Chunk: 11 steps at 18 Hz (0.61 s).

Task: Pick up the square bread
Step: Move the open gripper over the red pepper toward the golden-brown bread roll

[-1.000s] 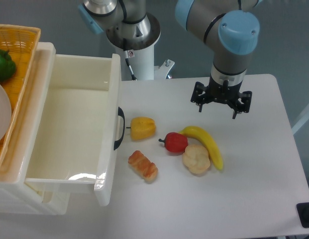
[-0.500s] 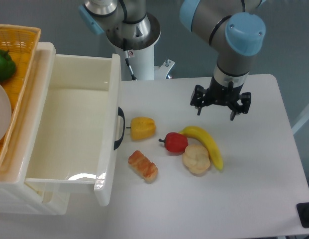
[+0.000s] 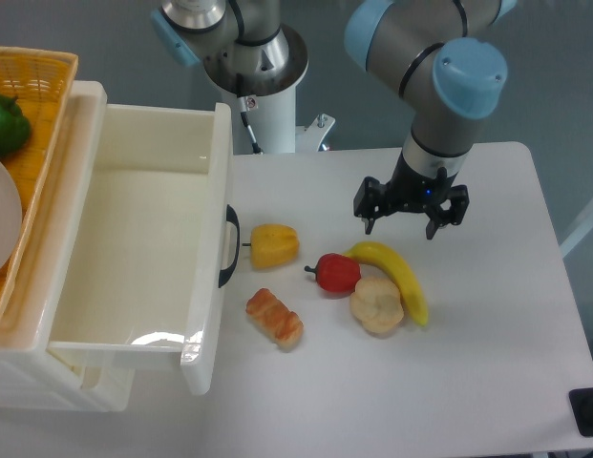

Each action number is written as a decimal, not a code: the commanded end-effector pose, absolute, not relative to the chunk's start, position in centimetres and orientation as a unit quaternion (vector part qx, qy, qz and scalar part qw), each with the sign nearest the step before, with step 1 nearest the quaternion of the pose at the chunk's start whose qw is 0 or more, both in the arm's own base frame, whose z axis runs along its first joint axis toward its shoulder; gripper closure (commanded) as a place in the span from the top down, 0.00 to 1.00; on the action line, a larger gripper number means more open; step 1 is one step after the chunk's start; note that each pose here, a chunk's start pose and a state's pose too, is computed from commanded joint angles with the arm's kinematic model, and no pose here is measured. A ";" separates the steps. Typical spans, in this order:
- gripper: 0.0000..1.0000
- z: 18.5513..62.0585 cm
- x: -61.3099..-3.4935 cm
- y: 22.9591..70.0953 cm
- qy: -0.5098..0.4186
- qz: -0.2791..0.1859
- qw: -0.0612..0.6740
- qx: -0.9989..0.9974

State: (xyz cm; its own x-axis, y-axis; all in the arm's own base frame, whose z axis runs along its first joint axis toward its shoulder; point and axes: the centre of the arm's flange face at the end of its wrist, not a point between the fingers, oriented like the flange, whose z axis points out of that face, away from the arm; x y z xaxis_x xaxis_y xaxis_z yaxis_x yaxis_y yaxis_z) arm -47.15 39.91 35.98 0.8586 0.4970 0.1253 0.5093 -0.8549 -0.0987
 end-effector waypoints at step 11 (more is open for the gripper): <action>1.00 32.0 -46.5 43.1 -0.303 -0.066 0.037 -0.950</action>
